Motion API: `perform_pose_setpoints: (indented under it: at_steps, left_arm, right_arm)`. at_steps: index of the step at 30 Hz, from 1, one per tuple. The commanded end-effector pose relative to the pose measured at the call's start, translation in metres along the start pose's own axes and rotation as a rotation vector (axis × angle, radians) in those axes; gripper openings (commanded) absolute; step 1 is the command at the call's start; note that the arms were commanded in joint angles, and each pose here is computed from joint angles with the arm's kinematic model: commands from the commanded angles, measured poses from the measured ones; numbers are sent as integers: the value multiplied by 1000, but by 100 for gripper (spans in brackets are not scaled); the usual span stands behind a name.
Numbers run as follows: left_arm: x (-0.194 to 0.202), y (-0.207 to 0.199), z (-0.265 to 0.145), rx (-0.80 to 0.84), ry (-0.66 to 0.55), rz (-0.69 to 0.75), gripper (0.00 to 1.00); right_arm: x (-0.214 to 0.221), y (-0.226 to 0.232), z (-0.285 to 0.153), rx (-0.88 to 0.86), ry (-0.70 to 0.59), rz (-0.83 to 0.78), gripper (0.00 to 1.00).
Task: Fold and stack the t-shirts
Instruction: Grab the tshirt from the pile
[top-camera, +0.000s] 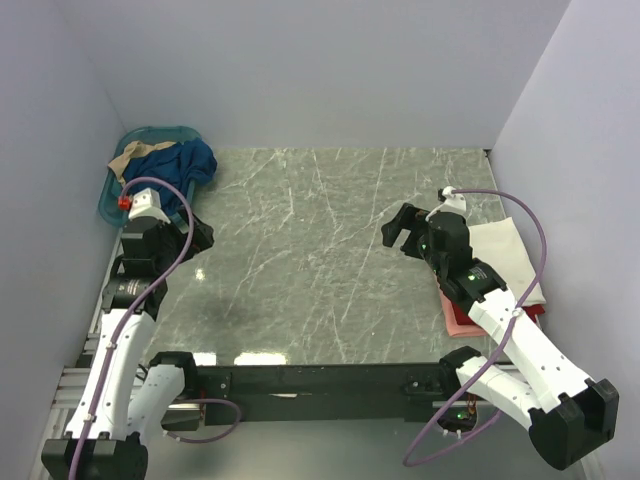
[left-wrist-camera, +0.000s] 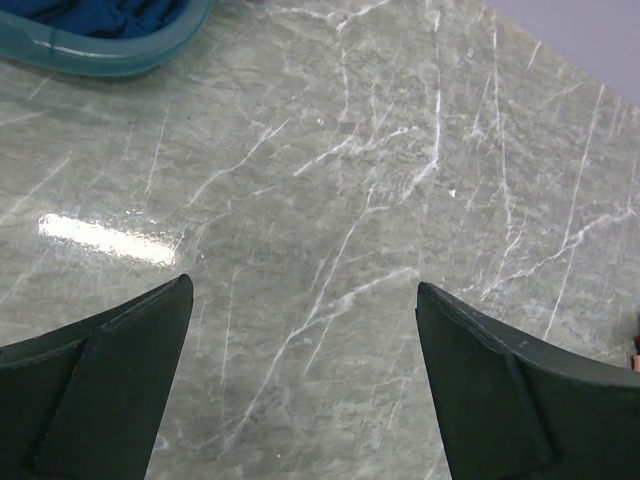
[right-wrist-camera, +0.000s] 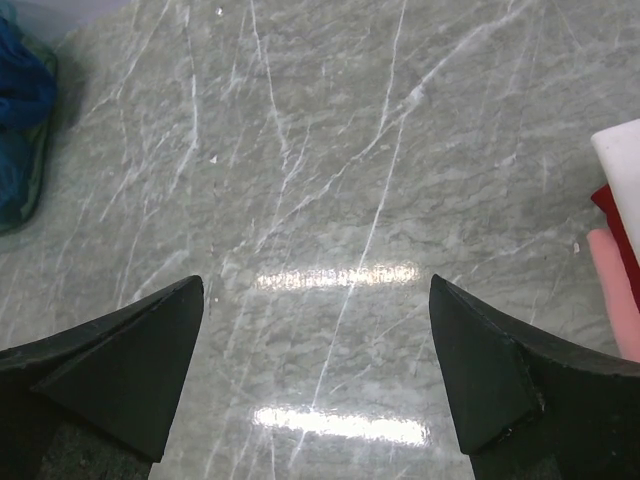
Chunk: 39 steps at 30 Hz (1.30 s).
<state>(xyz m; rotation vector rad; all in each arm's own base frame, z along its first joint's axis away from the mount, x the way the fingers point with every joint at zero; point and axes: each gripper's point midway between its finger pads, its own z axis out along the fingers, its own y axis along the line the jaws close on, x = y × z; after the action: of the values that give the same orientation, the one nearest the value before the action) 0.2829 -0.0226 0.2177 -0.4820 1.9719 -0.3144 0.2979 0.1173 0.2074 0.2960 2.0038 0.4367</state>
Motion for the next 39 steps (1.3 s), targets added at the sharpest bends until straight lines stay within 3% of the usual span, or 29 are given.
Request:
perform_pose_setpoints:
  at_steps: [1,10,14,19,23,29,39]
  left_arm:
    - [-11,-6,2,10,-10,-19,99]
    - [-44,0,23,-133,-42,-102,97]
    - [-84,15,34,-288,-144,-133,94]
    - [-114,45,64,-453,-187,-169,88]
    - [-145,58,93,-466,-214,-200,84]
    - [-158,89,159,-491,-131,-199,79]
    - [-129,111,274,-407,20,-172,73]
  right_arm:
    - [-22,9,-8,-18,-48,-10,100]
    - [-12,16,-11,-67,9,-36,100]
    - [-10,20,-13,-87,23,-39,99]
    - [-7,28,-18,-146,33,-35,98]
    - [-5,30,-19,-161,35,-38,98]
    - [-2,29,-17,-162,48,-45,98]
    - [5,34,-13,-190,74,-56,97]
